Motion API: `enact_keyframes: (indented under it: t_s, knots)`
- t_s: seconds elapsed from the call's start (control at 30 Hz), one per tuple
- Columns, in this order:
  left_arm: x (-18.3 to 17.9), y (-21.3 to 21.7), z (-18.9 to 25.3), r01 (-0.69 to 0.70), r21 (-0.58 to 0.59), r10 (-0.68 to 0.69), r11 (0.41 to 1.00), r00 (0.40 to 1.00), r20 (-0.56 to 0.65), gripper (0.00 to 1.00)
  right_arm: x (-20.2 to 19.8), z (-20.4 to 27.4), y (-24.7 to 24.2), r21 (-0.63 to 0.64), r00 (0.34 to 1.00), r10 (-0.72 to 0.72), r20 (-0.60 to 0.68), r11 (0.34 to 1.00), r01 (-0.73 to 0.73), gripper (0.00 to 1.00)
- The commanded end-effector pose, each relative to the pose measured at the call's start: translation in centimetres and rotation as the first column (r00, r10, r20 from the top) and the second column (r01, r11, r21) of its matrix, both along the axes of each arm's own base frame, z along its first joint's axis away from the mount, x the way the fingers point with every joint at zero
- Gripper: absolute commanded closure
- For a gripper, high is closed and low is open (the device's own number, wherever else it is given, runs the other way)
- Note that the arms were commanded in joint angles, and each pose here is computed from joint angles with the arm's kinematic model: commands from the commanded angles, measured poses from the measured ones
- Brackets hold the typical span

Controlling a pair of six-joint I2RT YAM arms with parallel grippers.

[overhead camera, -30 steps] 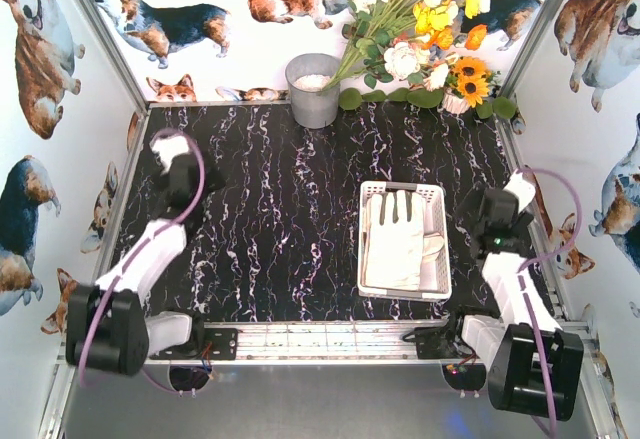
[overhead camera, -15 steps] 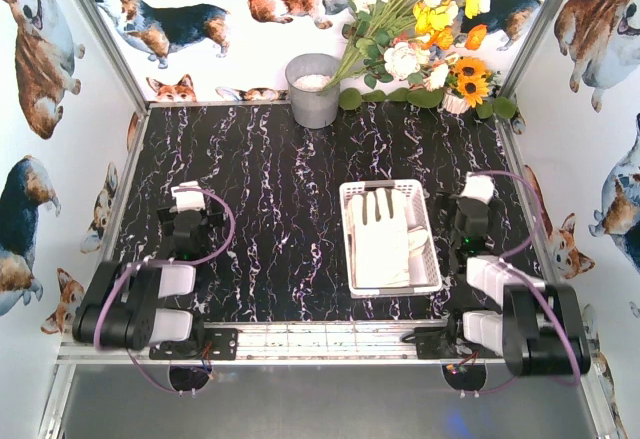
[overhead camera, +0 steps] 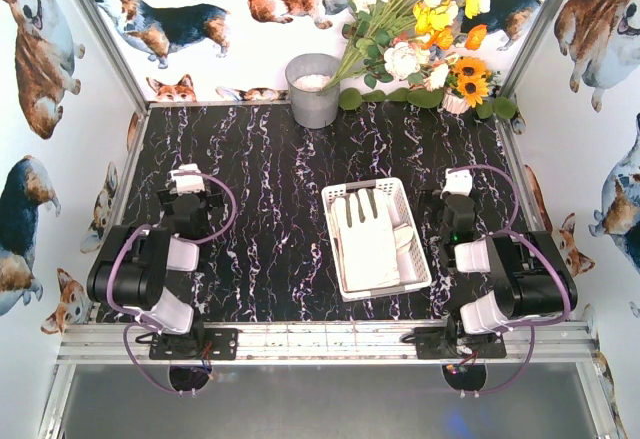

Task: Put the gloves into the storage basket
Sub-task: Reset both arms

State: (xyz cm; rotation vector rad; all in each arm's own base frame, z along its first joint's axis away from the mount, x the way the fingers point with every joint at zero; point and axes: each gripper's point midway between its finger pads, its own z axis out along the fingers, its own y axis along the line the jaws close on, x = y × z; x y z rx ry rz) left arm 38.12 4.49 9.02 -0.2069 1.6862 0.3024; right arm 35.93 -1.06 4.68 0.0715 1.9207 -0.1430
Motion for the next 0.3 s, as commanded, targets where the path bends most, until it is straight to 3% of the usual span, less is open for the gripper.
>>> enact_keyframes:
  t_s: [0.0,0.27]
  knots:
    - [-0.2,0.27,-0.21,-0.016,-0.024,0.016,1.0,1.0,-0.001,0.0,1.58,3.45,-0.43,0.01,0.989,-0.047,0.137,0.999,0.046,0.0]
    - [-0.19,0.2,-0.26,-0.014,-0.024,0.014,1.0,1.0,-0.003,0.0,1.63,3.62,0.16,0.0,0.989,0.002,0.15,1.0,-0.002,0.0]
